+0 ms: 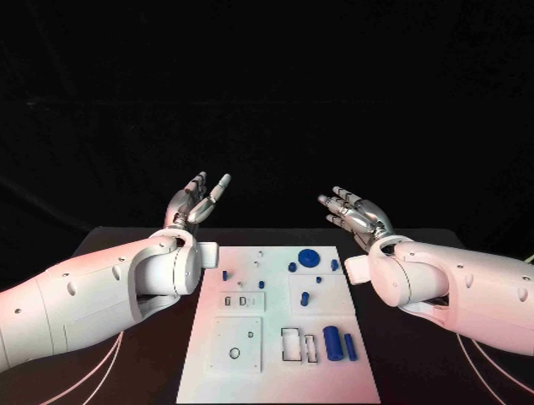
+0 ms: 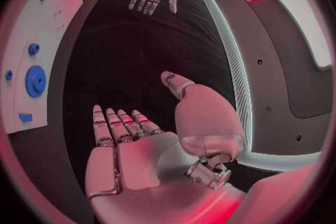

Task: Assemble the parts on the task board

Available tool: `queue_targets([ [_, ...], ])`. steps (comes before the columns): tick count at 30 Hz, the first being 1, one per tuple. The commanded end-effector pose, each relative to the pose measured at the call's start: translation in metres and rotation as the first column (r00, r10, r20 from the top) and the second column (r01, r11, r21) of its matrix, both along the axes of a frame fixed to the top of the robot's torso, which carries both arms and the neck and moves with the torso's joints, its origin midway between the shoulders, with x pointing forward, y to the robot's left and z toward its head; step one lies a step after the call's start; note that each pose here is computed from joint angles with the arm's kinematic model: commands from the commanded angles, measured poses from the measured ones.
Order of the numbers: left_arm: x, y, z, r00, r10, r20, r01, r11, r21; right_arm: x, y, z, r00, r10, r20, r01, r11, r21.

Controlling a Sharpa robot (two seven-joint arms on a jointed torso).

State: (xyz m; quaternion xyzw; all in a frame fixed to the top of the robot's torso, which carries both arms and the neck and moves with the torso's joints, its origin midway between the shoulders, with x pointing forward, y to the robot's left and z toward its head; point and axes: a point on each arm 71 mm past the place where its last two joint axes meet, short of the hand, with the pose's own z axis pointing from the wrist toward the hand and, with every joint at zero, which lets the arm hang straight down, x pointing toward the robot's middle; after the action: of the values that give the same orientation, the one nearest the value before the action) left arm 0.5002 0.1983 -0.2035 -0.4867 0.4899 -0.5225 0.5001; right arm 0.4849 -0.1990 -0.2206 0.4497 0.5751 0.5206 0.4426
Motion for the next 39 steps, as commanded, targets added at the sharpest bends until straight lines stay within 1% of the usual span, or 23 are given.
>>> queue_targets([
  [1,0.0000,-0.004,0.0022,0.999,-0.036,0.018,0.037,0.999,-0.021,-0.001,0.010,-0.002,0.982,0.181,-0.050,-0.181,0.983,-0.005],
  [4,0.0000,-0.004,0.0022,0.999,-0.036,0.018,0.037,0.999,-0.021,0.001,0.010,-0.001,0.977,0.205,-0.059,-0.206,0.978,-0.013],
  [6,0.0000,-0.004,0.0022,0.999,-0.036,0.018,0.037,0.999,-0.021,0.001,0.010,-0.001,0.976,0.210,-0.061,-0.212,0.977,-0.015],
  [7,-0.0035,0.009,0.0038,0.998,-0.054,0.010,0.055,0.998,-0.035,0.011,-0.005,0.013,0.968,0.189,0.163,-0.131,0.942,-0.309],
  [8,-0.0037,0.009,0.0039,0.998,-0.059,0.010,0.059,0.998,-0.034,0.011,-0.005,0.014,0.967,0.193,0.168,-0.131,0.938,-0.322],
  [10,-0.0048,0.011,0.0049,0.996,-0.084,0.013,0.084,0.996,-0.029,0.013,-0.006,0.017,0.958,0.214,0.193,-0.126,0.913,-0.388],
  [15,-0.0094,0.011,0.0082,0.986,-0.163,0.020,0.164,0.986,-0.010,0.015,-0.007,0.023,0.936,0.269,0.229,-0.117,0.846,-0.520],
  [19,-0.0139,0.010,0.0111,0.976,-0.215,0.024,0.215,0.977,0.003,0.016,-0.007,0.027,0.921,0.322,0.218,-0.132,0.786,-0.604],
  [21,-0.0163,0.010,0.0128,0.972,-0.232,0.025,0.232,0.973,0.010,0.017,-0.006,0.028,0.912,0.356,0.204,-0.146,0.745,-0.651],
  [22,-0.0170,0.010,0.0135,0.971,-0.237,0.025,0.237,0.971,0.012,0.017,-0.006,0.029,0.909,0.367,0.200,-0.149,0.732,-0.665],
  [24,-0.0194,0.011,0.0156,0.967,-0.252,0.027,0.252,0.968,0.017,0.017,-0.004,0.030,0.897,0.400,0.187,-0.157,0.684,-0.712],
  [25,-0.0211,0.011,0.0173,0.964,-0.263,0.028,0.263,0.965,0.021,0.018,-0.003,0.032,0.889,0.422,0.176,-0.158,0.646,-0.747],
  [27,-0.0238,0.011,0.0198,0.960,-0.280,0.027,0.279,0.960,0.024,0.018,0.000,0.033,0.878,0.452,0.161,-0.152,0.581,-0.800],
  [30,-0.0283,0.011,0.0237,0.954,-0.300,0.028,0.299,0.954,0.024,0.018,0.004,0.036,0.860,0.488,0.145,-0.126,0.481,-0.868],
  [33,-0.0331,0.009,0.0278,0.948,-0.317,0.031,0.316,0.949,0.020,0.018,0.009,0.039,0.846,0.517,0.130,-0.098,0.392,-0.915],
  [34,-0.0349,0.009,0.0292,0.946,-0.322,0.033,0.321,0.947,0.018,0.018,0.010,0.040,0.842,0.525,0.125,-0.089,0.365,-0.927],
  [37,-0.0395,0.007,0.0327,0.942,-0.334,0.036,0.333,0.943,0.013,0.018,0.015,0.041,0.833,0.541,0.114,-0.068,0.306,-0.950],
  [39,-0.0425,0.006,0.0348,0.939,-0.341,0.038,0.341,0.940,0.009,0.019,0.018,0.041,0.828,0.550,0.108,-0.055,0.273,-0.961],
])
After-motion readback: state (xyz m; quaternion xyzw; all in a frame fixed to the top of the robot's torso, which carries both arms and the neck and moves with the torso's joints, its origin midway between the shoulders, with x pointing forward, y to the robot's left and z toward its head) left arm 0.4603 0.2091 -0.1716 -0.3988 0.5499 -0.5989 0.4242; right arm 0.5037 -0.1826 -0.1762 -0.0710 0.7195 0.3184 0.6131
